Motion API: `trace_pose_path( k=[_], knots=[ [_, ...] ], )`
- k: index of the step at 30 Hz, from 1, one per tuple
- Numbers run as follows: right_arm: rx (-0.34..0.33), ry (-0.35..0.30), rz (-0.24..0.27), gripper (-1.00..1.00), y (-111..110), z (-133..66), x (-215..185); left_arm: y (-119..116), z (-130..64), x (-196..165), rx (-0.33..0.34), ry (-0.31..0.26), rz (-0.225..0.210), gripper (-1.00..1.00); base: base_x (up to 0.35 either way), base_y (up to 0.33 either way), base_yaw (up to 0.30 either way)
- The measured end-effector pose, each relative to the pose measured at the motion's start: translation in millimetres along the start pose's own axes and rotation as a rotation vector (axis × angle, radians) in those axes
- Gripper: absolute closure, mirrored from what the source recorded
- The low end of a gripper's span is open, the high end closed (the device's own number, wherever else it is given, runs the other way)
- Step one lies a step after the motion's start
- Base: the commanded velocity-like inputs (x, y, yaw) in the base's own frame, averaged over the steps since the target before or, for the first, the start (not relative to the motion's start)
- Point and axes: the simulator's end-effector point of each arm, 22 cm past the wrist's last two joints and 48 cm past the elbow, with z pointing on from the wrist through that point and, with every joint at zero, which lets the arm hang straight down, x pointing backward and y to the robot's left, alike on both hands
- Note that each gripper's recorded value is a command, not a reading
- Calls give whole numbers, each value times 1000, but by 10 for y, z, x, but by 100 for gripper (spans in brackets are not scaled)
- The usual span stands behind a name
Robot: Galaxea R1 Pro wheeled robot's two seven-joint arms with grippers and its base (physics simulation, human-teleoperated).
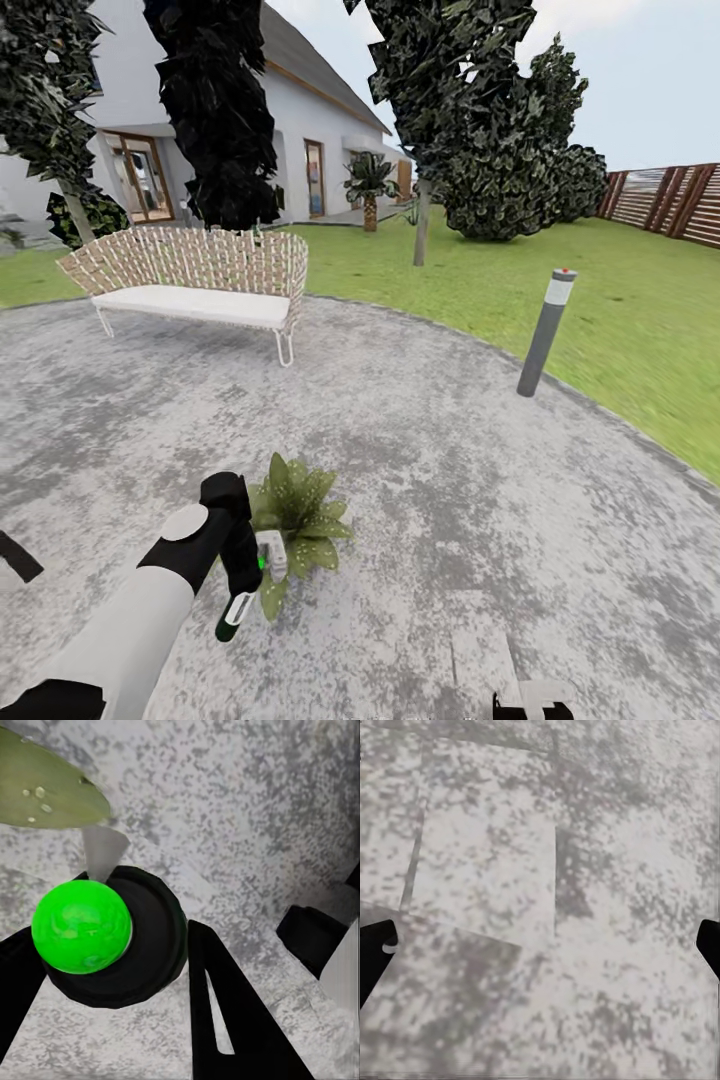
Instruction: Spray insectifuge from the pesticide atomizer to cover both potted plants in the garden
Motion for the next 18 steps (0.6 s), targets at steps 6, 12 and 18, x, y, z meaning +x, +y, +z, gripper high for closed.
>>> trace_pose_path(
  k=[6,12,18],
  knots=[
    [0,-4,1,-100,-3,-3,-22,-13,9,34,8,1,-5,100,-263,-175,243],
    [-3,-6,-3,-100,-3,-3,-30,115,294,410,-13,-94,-113,100,-268,-139,70],
    [-18,-13,-16,-100,38,-4,-52,126,655,381,-84,-409,-81,100,-39,-15,1]
  ],
)
